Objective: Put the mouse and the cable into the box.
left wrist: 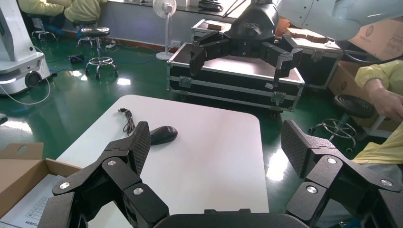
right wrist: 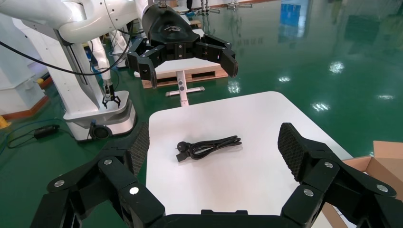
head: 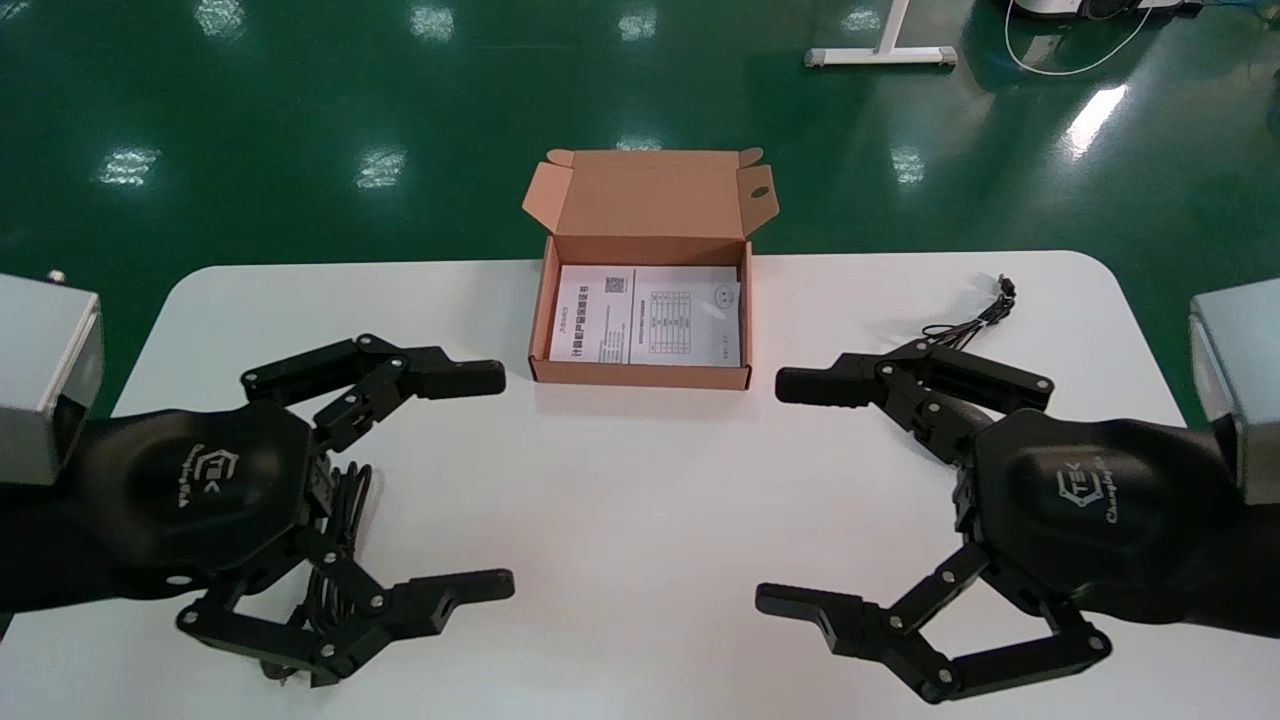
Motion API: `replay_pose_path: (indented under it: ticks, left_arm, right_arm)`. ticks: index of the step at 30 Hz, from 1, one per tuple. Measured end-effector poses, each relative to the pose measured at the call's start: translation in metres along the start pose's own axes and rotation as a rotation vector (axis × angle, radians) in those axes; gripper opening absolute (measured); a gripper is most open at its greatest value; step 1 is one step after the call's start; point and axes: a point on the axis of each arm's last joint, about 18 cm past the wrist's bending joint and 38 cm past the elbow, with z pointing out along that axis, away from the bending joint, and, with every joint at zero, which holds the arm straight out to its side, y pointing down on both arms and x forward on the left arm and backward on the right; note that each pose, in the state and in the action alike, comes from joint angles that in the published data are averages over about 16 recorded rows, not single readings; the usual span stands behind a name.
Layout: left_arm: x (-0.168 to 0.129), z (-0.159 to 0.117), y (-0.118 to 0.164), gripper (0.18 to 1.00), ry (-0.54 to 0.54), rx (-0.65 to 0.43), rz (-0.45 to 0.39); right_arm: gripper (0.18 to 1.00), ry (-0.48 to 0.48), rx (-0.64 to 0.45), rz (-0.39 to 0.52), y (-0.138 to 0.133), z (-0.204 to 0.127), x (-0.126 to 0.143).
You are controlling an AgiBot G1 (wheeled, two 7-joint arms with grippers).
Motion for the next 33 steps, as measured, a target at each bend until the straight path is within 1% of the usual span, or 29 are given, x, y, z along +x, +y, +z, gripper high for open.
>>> replay_pose_path:
  ticks: [10, 16, 23, 28, 33]
  left_arm:
    - [-0.001, 0.0, 0.001, 1.001, -0.004, -0.003, 0.0]
    - [-0.003, -0.005, 0.015, 1.001, -0.044, -0.036, -0.009]
    - [-0.007, -0.018, 0.053, 1.001, -0.157, -0.104, -0.039]
    - [-0.006, -0.032, 0.089, 1.001, -0.277, -0.155, -0.064]
    - [0.002, -0.044, 0.123, 1.001, -0.387, -0.194, -0.089]
  right_arm:
    - [1.001, 0.002, -0.004, 0.0, 0.001, 0.0, 0.0]
    - [1.001, 0.036, -0.041, 0.002, 0.011, -0.004, 0.004]
    - [1.001, 0.142, -0.132, 0.011, 0.039, -0.018, 0.019]
    - [1.001, 0.242, -0.217, 0.017, 0.068, -0.034, 0.033]
    - [1.001, 0.329, -0.303, 0.019, 0.1, -0.053, 0.046]
